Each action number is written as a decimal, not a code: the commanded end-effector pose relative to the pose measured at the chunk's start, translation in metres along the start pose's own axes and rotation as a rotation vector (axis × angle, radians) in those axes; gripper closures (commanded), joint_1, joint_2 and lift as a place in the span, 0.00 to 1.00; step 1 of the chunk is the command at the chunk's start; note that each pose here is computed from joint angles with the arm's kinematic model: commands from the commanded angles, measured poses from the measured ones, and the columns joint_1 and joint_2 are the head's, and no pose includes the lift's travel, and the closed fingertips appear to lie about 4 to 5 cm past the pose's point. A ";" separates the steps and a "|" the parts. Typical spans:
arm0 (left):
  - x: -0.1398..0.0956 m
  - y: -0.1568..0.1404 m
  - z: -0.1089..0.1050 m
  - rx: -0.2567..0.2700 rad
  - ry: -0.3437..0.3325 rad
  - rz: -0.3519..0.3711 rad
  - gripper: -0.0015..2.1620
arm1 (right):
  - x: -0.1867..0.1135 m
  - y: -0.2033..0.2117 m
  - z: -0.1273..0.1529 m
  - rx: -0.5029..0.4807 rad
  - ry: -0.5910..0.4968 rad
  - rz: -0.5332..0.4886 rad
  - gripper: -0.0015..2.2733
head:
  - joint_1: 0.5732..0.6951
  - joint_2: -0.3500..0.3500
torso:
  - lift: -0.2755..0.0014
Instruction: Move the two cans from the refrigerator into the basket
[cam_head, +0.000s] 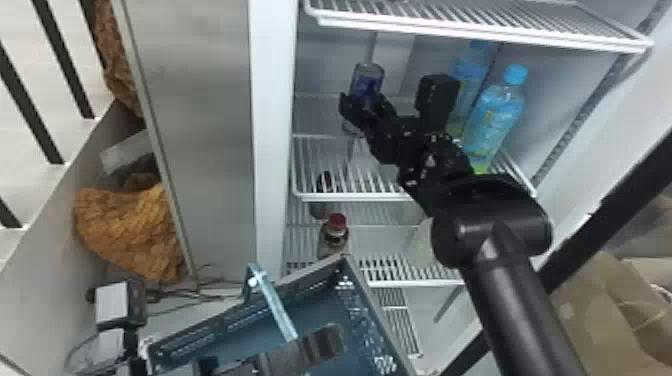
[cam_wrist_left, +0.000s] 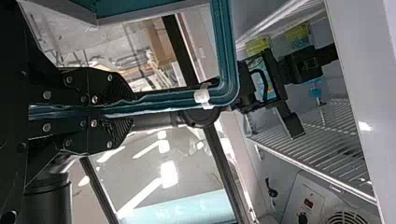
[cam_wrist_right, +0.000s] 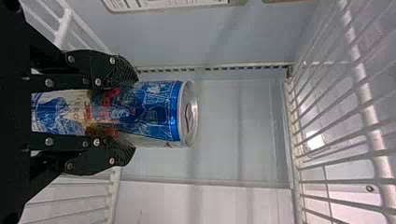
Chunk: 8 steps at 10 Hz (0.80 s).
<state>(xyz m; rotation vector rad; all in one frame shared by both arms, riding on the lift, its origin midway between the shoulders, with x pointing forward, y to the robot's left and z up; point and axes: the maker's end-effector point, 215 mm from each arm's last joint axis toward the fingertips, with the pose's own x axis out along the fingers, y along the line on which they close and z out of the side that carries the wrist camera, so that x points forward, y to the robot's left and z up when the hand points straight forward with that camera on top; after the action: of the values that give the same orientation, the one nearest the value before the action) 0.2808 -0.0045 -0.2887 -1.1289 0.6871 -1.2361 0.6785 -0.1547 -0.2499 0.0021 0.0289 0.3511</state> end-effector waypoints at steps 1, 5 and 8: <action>0.000 0.000 -0.001 -0.002 0.002 0.000 0.56 | -0.013 0.002 0.000 0.011 -0.009 0.001 0.54 | 1.00 0.24 | 0.87; 0.000 0.000 -0.002 -0.003 0.004 -0.002 0.56 | -0.053 0.021 0.002 0.045 -0.028 0.023 0.54 | 1.00 0.22 | 0.87; 0.000 0.000 -0.002 -0.005 0.003 0.000 0.56 | -0.084 0.034 0.008 0.070 -0.036 0.036 0.54 | 1.00 0.22 | 0.87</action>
<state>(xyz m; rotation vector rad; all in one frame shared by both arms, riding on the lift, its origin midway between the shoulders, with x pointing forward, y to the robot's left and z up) 0.2790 -0.0049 -0.2895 -1.1309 0.6918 -1.2374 0.5950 -0.1525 -0.2388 0.0732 0.0027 0.3826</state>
